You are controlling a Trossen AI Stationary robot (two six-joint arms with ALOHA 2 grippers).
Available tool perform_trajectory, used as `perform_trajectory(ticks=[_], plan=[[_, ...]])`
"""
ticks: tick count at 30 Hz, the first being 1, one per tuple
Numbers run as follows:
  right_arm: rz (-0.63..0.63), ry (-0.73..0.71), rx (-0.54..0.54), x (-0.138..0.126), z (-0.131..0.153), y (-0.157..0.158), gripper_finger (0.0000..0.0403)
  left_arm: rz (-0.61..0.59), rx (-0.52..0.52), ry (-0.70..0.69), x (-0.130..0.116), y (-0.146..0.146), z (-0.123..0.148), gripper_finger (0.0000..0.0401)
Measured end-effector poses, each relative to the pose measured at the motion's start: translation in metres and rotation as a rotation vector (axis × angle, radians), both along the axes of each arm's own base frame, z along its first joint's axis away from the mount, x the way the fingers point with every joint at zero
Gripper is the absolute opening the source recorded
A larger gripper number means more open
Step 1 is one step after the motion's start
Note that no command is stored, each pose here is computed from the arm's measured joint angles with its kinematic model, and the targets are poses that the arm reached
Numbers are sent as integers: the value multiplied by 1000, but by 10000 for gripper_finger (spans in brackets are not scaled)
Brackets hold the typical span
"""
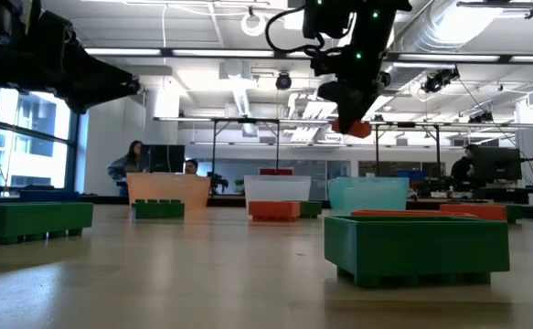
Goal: Sort & place blocks by color
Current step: Put the orange game piece into the green bin
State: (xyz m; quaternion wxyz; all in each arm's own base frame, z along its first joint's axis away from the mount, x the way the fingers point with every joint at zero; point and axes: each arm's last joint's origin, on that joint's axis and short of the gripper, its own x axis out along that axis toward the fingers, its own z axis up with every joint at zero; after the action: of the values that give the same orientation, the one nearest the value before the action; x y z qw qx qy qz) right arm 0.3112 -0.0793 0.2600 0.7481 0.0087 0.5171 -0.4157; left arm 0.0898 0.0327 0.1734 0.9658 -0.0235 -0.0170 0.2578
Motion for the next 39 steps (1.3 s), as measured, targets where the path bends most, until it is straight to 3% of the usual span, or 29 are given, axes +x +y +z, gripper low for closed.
perform_trajectory(ticks=[9,19,28,39], plan=[[-158,-46,-95,-20,13,-64,114,1,0,-1,0,0,0,250],[-265,-232,44,-47,-1,-130,114,1,0,0,0,0,0,250],[-334,-307,258,-72,-40,-142,114,3,0,0,0,0,0,250],[-348,-358,321,-77,-68,-135,114,4,14,8,0,0,0,250]])
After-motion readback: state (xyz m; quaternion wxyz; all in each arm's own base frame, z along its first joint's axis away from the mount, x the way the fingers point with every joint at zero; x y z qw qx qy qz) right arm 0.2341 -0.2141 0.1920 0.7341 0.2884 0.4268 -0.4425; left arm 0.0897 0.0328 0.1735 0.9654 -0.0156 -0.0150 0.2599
